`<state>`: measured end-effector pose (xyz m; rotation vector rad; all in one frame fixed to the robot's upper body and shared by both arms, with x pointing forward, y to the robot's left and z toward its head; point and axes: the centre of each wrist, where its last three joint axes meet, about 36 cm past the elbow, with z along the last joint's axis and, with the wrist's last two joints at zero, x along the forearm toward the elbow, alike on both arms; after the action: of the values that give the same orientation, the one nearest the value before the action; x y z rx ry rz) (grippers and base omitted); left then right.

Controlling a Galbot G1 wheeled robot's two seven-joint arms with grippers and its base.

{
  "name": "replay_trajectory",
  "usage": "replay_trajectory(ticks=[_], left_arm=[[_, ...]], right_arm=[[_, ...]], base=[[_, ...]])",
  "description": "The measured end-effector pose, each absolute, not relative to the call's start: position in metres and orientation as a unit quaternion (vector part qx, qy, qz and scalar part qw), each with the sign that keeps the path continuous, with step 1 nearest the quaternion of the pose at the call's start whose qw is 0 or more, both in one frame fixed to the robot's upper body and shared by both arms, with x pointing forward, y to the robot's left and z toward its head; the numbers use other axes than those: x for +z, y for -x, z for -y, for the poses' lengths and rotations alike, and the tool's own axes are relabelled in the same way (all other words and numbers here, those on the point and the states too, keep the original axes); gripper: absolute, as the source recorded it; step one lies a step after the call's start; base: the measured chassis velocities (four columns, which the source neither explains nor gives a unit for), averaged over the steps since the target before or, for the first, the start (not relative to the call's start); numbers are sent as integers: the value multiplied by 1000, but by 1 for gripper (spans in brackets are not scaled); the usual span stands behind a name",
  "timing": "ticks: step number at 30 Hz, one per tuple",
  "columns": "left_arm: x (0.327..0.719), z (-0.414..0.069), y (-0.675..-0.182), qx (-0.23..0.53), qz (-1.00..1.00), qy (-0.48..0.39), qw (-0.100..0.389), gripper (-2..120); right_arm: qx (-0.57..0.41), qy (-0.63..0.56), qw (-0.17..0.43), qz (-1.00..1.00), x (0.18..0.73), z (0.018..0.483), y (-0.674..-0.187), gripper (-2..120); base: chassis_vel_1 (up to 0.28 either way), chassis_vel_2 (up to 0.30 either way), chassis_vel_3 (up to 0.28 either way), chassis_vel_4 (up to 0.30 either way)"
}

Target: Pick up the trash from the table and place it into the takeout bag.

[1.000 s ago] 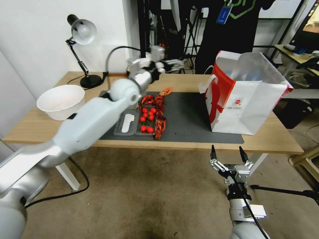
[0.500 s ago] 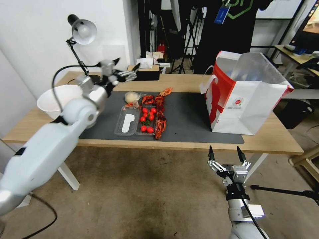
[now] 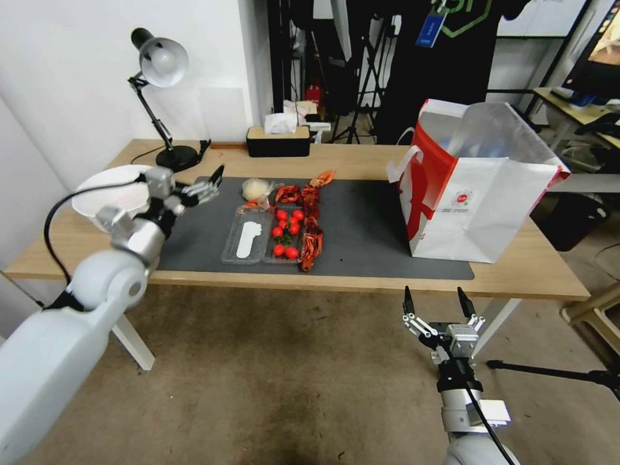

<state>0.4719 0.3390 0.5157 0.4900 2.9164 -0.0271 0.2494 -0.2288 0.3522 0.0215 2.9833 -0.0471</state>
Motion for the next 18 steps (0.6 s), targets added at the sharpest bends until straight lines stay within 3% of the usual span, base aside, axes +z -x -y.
replay_trajectory(ticks=[13, 18], left_arm=[[459, -364, -402, 2, -994, -78, 79, 100], [419, -368, -367, 4, -996, -57, 62, 100]], right_arm=[[-16, -7, 79, -997, 349, 228, -249, 100], [-16, -9, 77, -997, 347, 228, -249, 100]], base=[[0, 0, 0, 0], [0, 0, 0, 0]])
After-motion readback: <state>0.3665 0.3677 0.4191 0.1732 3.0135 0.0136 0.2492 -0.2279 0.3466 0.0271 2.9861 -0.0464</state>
